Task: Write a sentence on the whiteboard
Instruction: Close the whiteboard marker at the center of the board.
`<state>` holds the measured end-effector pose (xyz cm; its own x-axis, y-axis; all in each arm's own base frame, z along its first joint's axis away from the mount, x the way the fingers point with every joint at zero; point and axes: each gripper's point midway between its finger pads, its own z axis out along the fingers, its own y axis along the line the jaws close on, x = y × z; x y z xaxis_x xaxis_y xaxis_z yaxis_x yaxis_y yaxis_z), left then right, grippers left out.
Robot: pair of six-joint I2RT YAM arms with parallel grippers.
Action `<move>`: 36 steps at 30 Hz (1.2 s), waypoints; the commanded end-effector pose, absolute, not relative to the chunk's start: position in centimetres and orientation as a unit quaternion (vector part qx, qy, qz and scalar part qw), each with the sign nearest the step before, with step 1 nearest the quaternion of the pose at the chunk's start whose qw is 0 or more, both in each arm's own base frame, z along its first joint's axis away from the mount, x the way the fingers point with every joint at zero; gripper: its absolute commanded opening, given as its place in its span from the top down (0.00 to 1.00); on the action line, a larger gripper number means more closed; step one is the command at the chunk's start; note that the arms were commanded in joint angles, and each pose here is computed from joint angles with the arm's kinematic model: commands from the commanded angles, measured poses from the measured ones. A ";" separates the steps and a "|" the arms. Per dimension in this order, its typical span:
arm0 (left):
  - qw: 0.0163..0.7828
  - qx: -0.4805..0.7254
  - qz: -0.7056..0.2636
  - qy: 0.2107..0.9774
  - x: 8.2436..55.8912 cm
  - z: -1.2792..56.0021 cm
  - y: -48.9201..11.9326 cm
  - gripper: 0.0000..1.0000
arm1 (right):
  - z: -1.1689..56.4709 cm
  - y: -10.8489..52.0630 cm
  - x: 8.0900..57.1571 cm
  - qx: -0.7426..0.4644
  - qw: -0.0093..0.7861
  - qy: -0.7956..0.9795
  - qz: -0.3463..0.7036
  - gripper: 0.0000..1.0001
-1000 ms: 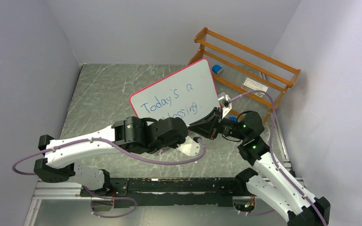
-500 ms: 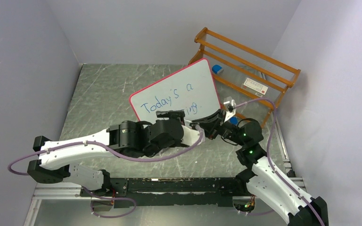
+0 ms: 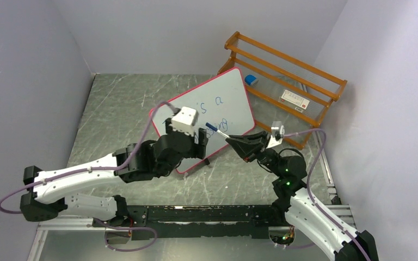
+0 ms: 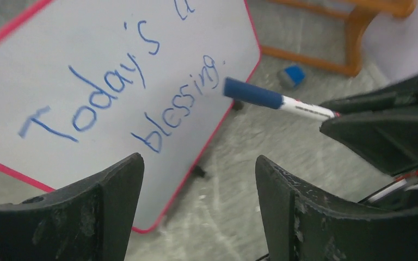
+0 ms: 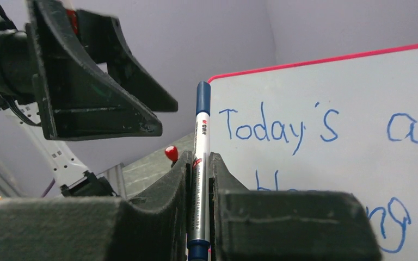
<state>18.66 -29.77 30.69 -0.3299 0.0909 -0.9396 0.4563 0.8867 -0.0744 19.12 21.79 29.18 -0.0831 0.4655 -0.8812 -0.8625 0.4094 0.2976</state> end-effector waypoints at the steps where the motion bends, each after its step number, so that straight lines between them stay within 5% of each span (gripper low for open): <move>1: 0.548 -0.049 -0.350 0.758 19.1 34.4 -30.5 0.23 | 30.7 20.8 19.2 -0.181 0.696 0.493 0.490 1.00; 15: 0.504 -0.223 -0.418 0.722 20.4 33.2 -30.5 0.25 | 29.8 21.6 18.7 -0.242 0.730 0.462 0.441 1.00; 36: 0.468 -0.276 -0.423 0.725 21.5 30.8 -30.3 0.81 | 29.9 24.2 17.6 -0.278 0.742 0.457 0.405 1.00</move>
